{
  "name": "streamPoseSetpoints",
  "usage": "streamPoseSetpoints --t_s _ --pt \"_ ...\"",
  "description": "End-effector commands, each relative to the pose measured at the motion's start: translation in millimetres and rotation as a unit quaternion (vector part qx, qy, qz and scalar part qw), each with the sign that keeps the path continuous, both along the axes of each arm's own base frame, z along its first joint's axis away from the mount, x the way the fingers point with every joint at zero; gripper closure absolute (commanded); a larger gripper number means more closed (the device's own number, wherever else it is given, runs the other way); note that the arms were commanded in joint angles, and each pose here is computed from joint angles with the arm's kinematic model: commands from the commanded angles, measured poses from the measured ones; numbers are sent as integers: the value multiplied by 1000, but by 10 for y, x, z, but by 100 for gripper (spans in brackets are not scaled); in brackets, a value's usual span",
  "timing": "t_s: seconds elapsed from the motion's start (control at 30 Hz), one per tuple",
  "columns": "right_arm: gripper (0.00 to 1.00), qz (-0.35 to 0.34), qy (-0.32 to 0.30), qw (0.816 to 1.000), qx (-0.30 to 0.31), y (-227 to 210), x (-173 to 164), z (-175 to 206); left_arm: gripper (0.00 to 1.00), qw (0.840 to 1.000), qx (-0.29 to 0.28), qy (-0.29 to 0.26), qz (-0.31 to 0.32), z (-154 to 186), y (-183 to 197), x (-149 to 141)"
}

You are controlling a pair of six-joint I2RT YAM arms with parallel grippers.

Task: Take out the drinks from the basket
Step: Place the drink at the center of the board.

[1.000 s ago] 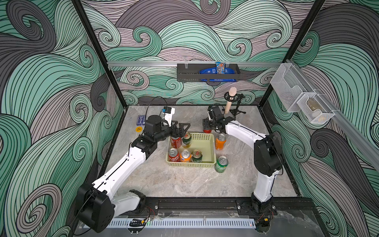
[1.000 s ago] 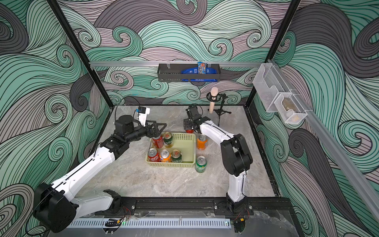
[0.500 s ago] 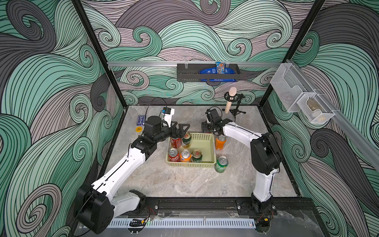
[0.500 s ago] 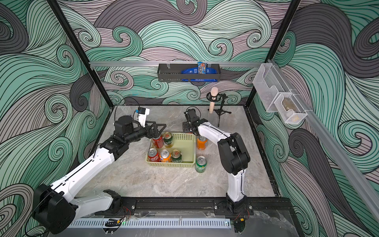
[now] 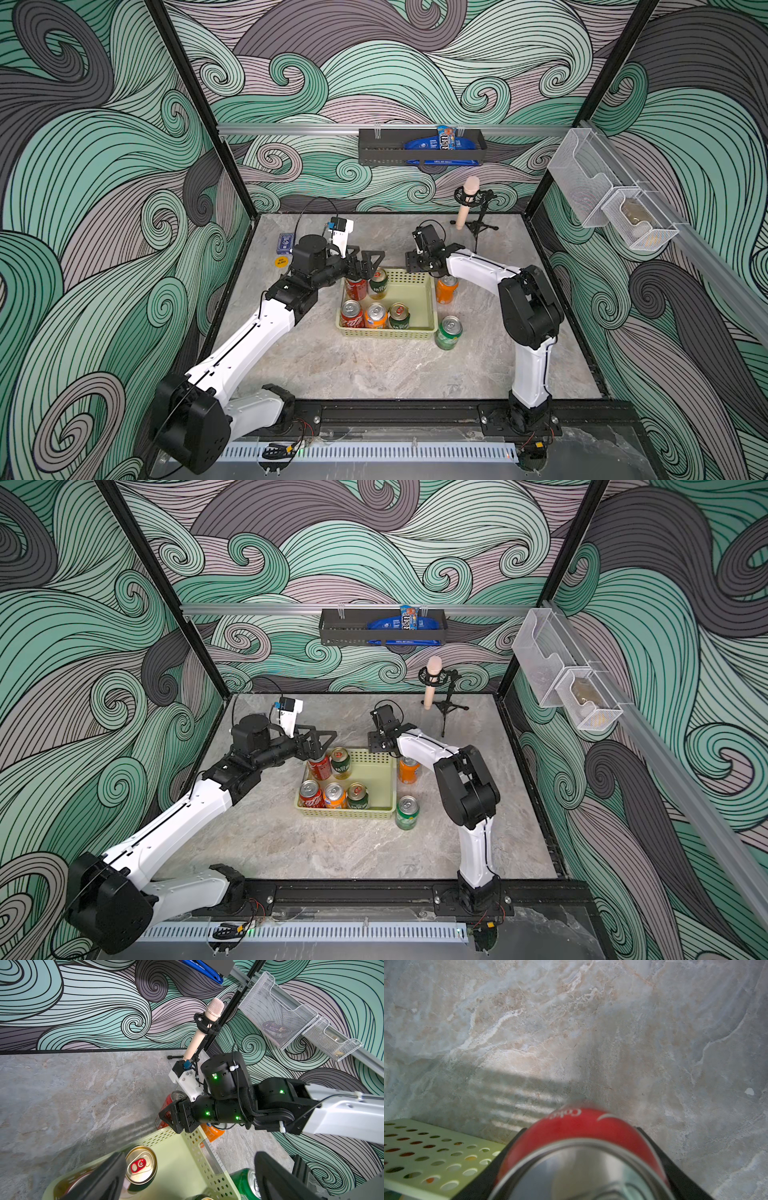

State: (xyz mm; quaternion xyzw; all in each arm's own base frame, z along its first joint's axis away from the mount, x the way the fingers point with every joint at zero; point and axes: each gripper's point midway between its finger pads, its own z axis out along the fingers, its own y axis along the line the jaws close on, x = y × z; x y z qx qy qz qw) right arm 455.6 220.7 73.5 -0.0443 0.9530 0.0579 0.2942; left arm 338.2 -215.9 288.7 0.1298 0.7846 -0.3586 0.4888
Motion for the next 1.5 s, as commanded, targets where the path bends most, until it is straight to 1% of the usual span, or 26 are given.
streamPoseSetpoints --t_s 0.0,0.33,0.57,0.67,0.83,1.03,1.13,1.3,1.47 --pt "30 0 -24 1000 19 94 69 111 1 1000 -6 -15 6 94 50 -3" --pt "22 8 -15 1000 26 128 27 73 1 1000 -9 -16 8 103 78 1" --pt "19 4 -19 999 29 120 8 124 1 1000 -10 -16 11 108 95 10" --pt "14 -2 -34 999 29 91 16 258 1 1000 -10 -16 12 103 101 12" --pt "8 -8 -70 997 31 24 25 600 1 1000 -7 -18 23 106 150 37" --pt "4 7 -110 992 54 29 -41 1066 1 999 -2 -25 37 116 205 50" --pt "4 29 -126 989 69 59 -119 1285 1 999 3 -28 47 112 242 60" --pt "4 88 -149 981 90 159 -350 1598 1 997 14 -29 66 89 311 74" --pt "3 133 -165 975 65 157 -589 1613 1 996 23 -12 80 -11 376 41"
